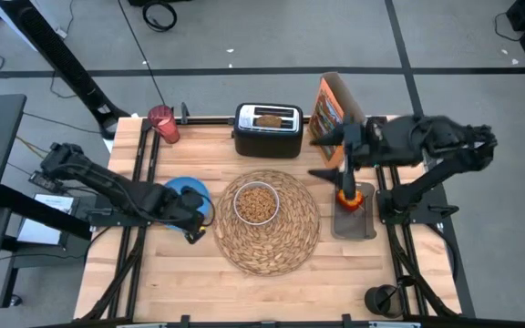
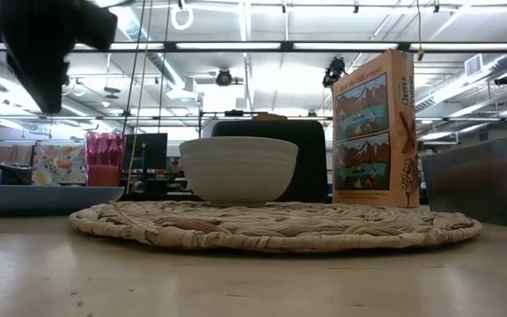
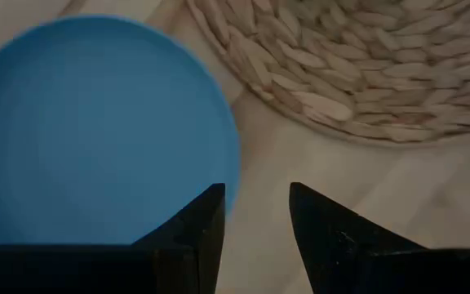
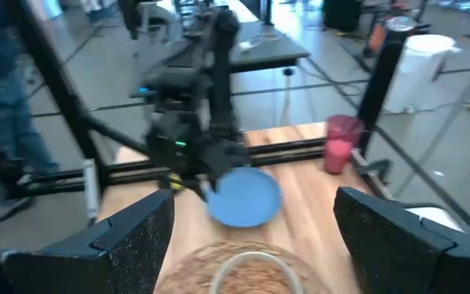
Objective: Arrange a breakfast setting
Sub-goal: Adjust the bowl on the center right of the table mat, then put the blue plate on the bottom left side of the table mat
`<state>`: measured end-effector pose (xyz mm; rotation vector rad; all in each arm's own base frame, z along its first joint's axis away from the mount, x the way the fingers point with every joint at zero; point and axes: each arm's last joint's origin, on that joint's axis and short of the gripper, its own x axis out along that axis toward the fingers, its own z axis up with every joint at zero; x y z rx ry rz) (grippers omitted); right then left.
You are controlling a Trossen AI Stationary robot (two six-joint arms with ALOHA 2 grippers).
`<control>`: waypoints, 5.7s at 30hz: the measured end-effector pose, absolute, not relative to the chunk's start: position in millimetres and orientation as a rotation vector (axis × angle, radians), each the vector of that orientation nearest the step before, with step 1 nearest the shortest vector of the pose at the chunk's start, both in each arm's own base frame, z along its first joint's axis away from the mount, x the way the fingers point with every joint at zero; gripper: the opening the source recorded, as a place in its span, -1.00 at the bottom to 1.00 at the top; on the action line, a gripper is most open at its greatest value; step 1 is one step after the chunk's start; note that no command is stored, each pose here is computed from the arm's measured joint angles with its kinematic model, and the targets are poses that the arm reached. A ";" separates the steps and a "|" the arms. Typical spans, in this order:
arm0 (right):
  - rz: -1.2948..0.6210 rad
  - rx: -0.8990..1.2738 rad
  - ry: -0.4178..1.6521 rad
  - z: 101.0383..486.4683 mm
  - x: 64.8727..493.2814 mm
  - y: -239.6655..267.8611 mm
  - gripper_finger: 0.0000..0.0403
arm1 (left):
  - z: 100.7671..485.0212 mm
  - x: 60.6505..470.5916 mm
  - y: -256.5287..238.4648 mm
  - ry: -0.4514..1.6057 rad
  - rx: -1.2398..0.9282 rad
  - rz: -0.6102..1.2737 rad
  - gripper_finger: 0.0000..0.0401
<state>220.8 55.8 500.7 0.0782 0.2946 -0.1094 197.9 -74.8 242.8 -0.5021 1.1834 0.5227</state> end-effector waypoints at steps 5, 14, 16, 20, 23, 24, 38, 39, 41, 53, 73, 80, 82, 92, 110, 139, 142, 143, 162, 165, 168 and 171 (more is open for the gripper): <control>-0.091 0.134 0.301 493.7 238.0 75.4 0.65 | 233.4 229.7 -88.6 1.069 -0.414 0.383 -0.28; -0.145 0.239 0.351 478.0 250.5 99.0 0.61 | 235.6 252.2 -60.0 0.936 -0.771 0.568 -0.29; -0.172 0.259 0.414 463.8 259.9 103.9 0.61 | 237.7 254.7 -57.0 0.950 -0.807 0.538 -0.29; -0.246 0.439 0.532 429.5 288.1 117.6 0.60 | 254.0 255.0 -57.4 0.969 -0.837 0.510 -0.29; -0.293 0.627 0.584 410.7 305.7 126.4 0.55 | 276.9 249.0 -59.0 0.975 -0.823 0.512 -0.29; -0.320 0.674 0.599 403.9 311.4 128.4 0.53 | 283.3 245.4 -58.9 0.988 -0.807 0.529 -0.29; -0.912 0.888 0.968 298.3 372.6 55.9 0.21 | 346.2 211.6 -44.2 0.917 -0.614 0.505 -0.29; -0.922 0.904 0.987 290.6 379.0 47.9 0.20 | 347.7 209.4 -43.0 0.916 -0.605 0.498 -0.29; -0.935 0.946 1.029 276.6 389.3 33.6 0.17 | 350.0 205.6 -42.0 0.916 -0.580 0.481 -0.29; -0.950 1.042 1.269 219.4 411.8 6.0 -0.01 | 362.9 186.3 -36.8 0.867 -0.493 0.428 -0.28; -0.896 1.095 1.314 220.4 409.9 -31.4 -0.49 | 366.3 182.2 -35.4 0.834 -0.502 0.439 -0.28; -0.866 1.099 1.289 220.3 413.2 -31.2 -0.54 | 366.4 182.4 -35.4 0.832 -0.504 0.438 -0.28; -0.873 1.103 1.288 214.8 412.3 -31.0 -0.54 | 366.4 182.4 -35.5 0.832 -0.504 0.438 -0.28; -0.875 1.125 1.330 200.1 408.3 -26.8 -0.58 | 366.3 182.5 -35.5 0.832 -0.506 0.438 -0.28; -0.803 1.113 1.346 204.1 408.5 -25.9 -0.96 | 368.6 178.4 -34.5 0.822 -0.505 0.431 -0.28; -0.728 0.893 1.513 209.0 374.8 -15.7 -0.81 | 372.8 170.5 -32.5 0.794 -0.541 0.437 -0.28; -0.733 0.882 1.509 208.4 375.0 -16.3 -0.63 | 372.8 170.7 -32.5 0.794 -0.540 0.437 -0.28; -0.734 0.879 1.508 208.4 375.0 -16.4 -0.58 | 372.8 170.7 -32.5 0.793 -0.541 0.437 -0.28; -0.746 0.884 1.203 289.6 341.6 -2.4 -0.30 | 366.6 168.7 -37.6 0.841 -0.418 0.403 -0.28; -0.675 0.830 1.029 319.0 331.1 20.1 -0.30 | 359.6 166.6 -50.8 0.876 -0.352 0.329 -0.28; -0.559 0.763 0.812 345.9 325.2 53.8 -0.30 | 346.7 163.0 -66.3 0.928 -0.305 0.268 -0.28; -0.408 0.690 0.639 363.3 324.2 93.6 -0.30 | 326.9 159.8 -79.9 0.993 -0.280 0.245 -0.28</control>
